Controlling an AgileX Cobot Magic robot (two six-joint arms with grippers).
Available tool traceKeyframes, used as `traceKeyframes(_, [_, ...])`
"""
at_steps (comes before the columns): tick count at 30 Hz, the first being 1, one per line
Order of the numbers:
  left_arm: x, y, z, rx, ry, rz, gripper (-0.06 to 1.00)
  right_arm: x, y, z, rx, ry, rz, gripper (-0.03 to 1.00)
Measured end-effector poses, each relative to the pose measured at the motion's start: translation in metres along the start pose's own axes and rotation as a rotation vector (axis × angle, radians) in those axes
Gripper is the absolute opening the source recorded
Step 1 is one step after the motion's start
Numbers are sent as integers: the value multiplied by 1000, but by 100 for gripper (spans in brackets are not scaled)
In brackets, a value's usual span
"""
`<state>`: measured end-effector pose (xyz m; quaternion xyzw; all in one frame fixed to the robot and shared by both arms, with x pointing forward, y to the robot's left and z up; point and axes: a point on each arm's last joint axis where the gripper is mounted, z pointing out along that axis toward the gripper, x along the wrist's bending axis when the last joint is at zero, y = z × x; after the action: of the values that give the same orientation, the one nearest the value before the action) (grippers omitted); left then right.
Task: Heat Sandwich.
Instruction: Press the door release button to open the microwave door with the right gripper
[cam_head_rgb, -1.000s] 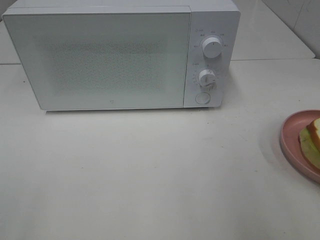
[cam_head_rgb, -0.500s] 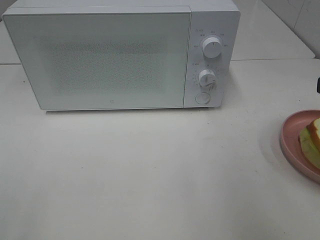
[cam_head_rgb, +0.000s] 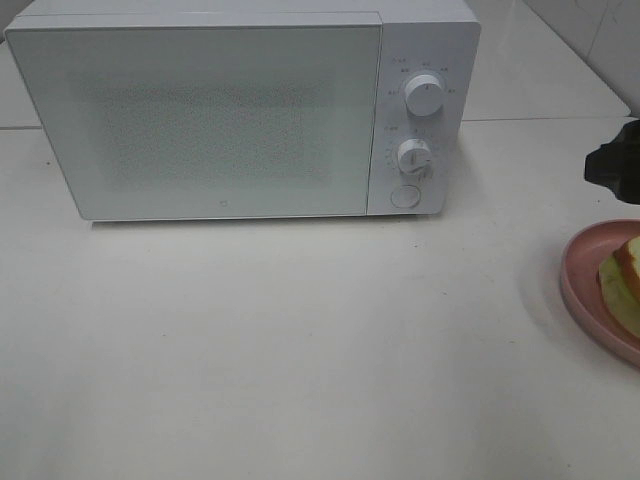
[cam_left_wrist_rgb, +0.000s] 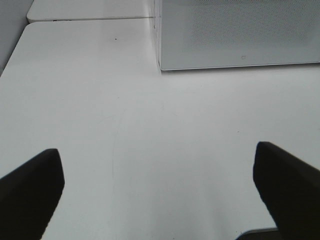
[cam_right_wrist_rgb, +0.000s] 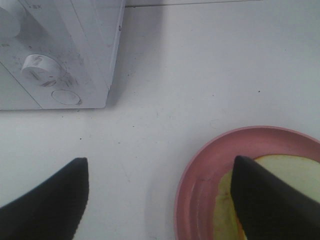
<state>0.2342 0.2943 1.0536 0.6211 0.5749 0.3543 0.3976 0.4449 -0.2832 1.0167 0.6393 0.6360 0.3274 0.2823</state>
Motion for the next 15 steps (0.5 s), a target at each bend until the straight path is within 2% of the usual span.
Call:
traceKeyframes(5, [0,0,0,0,0,0,97,0,1,14,-11,2,0,76])
traceKeyframes(15, [0,0,0,0,0,0,97,1,7,31,-100,12,1,76])
